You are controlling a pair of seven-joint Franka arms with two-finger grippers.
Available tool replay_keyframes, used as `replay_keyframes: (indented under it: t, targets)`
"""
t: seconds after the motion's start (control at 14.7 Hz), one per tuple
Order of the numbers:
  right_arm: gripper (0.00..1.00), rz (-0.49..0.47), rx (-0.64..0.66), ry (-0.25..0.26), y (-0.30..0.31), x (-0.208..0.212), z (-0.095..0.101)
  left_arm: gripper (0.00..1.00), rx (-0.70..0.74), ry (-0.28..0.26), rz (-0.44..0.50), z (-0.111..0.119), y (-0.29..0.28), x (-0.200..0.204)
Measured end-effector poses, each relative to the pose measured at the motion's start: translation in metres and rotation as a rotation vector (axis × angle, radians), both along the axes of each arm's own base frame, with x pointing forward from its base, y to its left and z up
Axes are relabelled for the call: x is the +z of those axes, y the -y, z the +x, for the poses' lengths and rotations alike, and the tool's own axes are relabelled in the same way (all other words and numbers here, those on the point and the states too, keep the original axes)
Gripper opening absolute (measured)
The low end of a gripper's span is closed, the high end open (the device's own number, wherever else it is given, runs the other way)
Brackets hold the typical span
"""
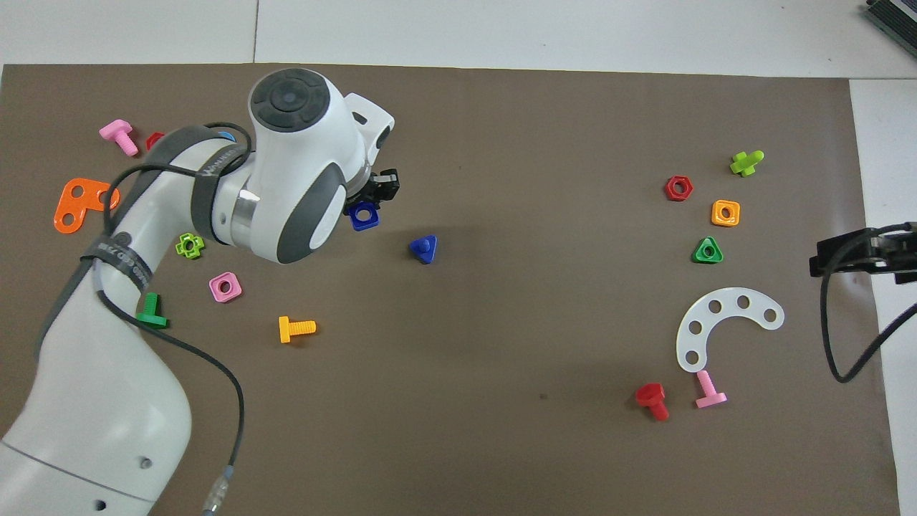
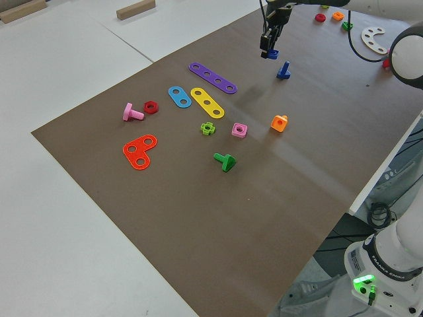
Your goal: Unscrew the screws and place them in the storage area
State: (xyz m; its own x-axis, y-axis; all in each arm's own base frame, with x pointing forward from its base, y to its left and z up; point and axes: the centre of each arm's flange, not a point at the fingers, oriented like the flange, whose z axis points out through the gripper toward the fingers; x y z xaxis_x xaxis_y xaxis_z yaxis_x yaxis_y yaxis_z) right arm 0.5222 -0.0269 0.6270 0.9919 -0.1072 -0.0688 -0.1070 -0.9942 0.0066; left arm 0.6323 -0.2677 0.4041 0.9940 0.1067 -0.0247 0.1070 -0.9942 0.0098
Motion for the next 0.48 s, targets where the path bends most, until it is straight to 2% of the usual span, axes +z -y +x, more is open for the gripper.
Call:
replay_keyframes:
  t: [0.27,0.48]
  targets:
    - [1.00,0.025,0.026,0.031,-0.017,0.004,0.003,0.47,-0.138,-0.045,0.005,-0.005,-0.073,-0.027]
    - [1.00,0.030,0.066,0.047,-0.042,0.003,0.006,0.47,-0.211,-0.003,-0.007,-0.019,-0.099,-0.067]
